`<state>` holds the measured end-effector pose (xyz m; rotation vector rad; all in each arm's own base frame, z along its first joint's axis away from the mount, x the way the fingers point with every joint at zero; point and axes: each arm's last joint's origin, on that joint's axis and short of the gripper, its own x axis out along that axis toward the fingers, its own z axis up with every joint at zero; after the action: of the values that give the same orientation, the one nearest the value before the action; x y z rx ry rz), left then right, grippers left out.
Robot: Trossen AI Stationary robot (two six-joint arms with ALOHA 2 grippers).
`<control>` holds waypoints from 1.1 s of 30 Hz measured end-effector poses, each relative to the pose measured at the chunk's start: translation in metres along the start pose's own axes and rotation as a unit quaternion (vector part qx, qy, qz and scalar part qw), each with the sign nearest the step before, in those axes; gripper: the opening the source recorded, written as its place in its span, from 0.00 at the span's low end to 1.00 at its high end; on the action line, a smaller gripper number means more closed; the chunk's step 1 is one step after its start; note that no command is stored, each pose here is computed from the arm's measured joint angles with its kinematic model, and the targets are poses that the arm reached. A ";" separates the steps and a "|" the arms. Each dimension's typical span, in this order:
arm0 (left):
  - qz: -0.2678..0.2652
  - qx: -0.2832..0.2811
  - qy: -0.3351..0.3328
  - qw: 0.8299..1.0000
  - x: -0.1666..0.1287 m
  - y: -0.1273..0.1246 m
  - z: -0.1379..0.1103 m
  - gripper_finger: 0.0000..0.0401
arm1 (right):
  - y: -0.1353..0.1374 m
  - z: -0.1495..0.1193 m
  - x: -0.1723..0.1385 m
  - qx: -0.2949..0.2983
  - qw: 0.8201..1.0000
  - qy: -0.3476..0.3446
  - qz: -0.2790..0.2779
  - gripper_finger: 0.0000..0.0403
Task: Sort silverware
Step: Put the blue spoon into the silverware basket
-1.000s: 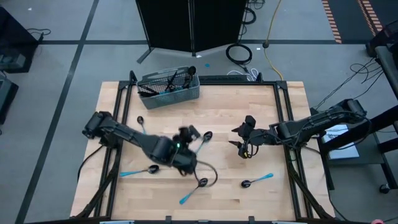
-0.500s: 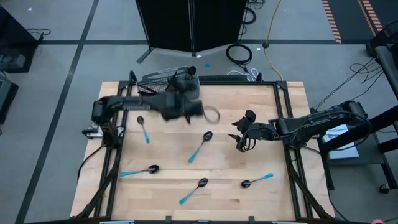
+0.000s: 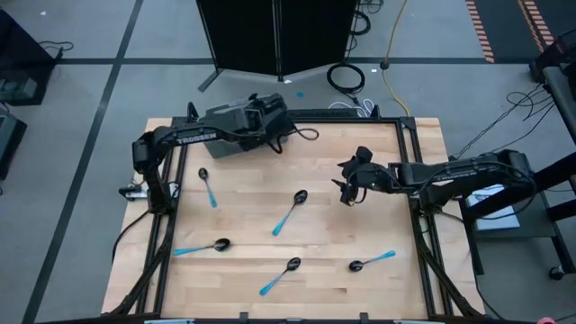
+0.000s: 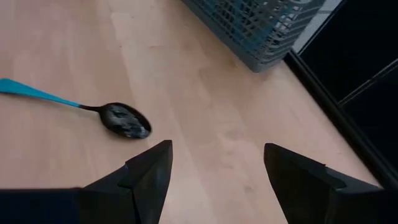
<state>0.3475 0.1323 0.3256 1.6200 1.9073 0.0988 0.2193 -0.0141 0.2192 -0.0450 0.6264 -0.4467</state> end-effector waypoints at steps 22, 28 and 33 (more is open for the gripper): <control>0.078 0.010 -0.069 0.994 0.020 0.024 -0.011 0.00 | -0.011 0.000 0.004 0.026 0.999 0.006 -0.020 0.62; 0.114 0.027 -0.079 0.990 0.021 0.033 -0.007 0.00 | -0.011 0.000 0.004 0.021 1.000 0.006 -0.021 0.62; 0.128 0.047 -0.106 0.985 0.013 0.034 0.005 0.00 | -0.011 0.000 0.004 0.018 1.000 0.006 -0.021 0.62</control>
<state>0.3794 0.1504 0.3313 1.8552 1.5591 -0.0575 0.2180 -0.0263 0.2191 -0.0213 0.6300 -0.4991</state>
